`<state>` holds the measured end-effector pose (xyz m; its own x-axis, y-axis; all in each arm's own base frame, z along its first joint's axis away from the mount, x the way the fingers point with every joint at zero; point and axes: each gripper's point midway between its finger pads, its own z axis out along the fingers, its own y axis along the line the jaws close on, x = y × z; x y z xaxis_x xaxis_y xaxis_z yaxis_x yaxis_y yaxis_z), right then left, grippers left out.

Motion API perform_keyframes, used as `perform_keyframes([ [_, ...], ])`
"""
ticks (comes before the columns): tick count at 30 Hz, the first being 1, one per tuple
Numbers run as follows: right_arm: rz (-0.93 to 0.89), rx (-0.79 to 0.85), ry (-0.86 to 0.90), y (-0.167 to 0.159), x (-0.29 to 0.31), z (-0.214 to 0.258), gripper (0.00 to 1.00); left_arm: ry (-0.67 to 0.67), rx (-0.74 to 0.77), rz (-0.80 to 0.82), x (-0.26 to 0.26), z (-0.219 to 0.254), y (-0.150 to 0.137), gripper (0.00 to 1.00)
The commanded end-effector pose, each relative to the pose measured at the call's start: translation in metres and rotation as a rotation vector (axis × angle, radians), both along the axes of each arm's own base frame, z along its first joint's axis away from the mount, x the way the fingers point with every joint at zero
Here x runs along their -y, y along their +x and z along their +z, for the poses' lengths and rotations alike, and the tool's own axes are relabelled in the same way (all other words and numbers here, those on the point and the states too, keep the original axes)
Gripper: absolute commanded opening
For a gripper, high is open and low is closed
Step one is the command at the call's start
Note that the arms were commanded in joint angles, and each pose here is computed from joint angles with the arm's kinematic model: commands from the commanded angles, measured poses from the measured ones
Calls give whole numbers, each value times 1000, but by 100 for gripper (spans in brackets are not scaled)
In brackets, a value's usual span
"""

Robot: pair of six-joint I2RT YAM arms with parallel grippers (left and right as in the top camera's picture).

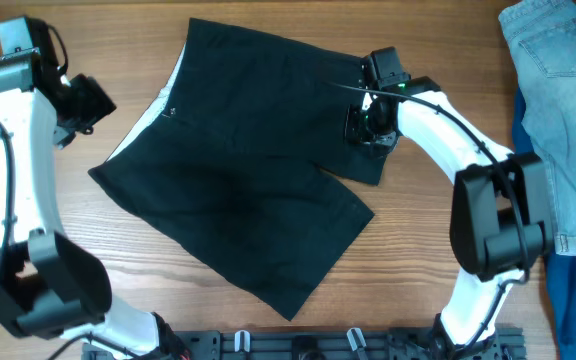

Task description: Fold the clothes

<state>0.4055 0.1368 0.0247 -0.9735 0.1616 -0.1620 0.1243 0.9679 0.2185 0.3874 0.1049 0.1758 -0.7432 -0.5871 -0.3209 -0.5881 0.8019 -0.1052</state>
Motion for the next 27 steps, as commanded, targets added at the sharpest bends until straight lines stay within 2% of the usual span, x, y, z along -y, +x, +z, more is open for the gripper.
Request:
perform_keyframes([
  [1, -15, -97, -49, -14, 8, -35, 49, 21, 33, -113, 23, 10, 8, 76],
  [5, -27, -126, -91, -17, 16, -51, 62, 32, 39, -174, 37, 10, 13, 76],
  [8, -44, -132, -124, -14, 26, -65, 68, 35, 42, -194, 42, 11, 14, 76],
  [15, -142, -148, -124, 4, 76, -123, 70, 43, 41, -214, 42, 11, 15, 76],
  [19, -175, -47, -102, 33, 105, -127, 70, 39, 41, -215, 43, 11, 15, 76],
  [24, -174, 172, -81, 100, 124, -92, 70, 10, 62, -228, 49, 12, 18, 77],
  [27, -176, 253, -93, 132, 132, -62, 78, 13, 96, -231, 49, 15, 26, 78],
])
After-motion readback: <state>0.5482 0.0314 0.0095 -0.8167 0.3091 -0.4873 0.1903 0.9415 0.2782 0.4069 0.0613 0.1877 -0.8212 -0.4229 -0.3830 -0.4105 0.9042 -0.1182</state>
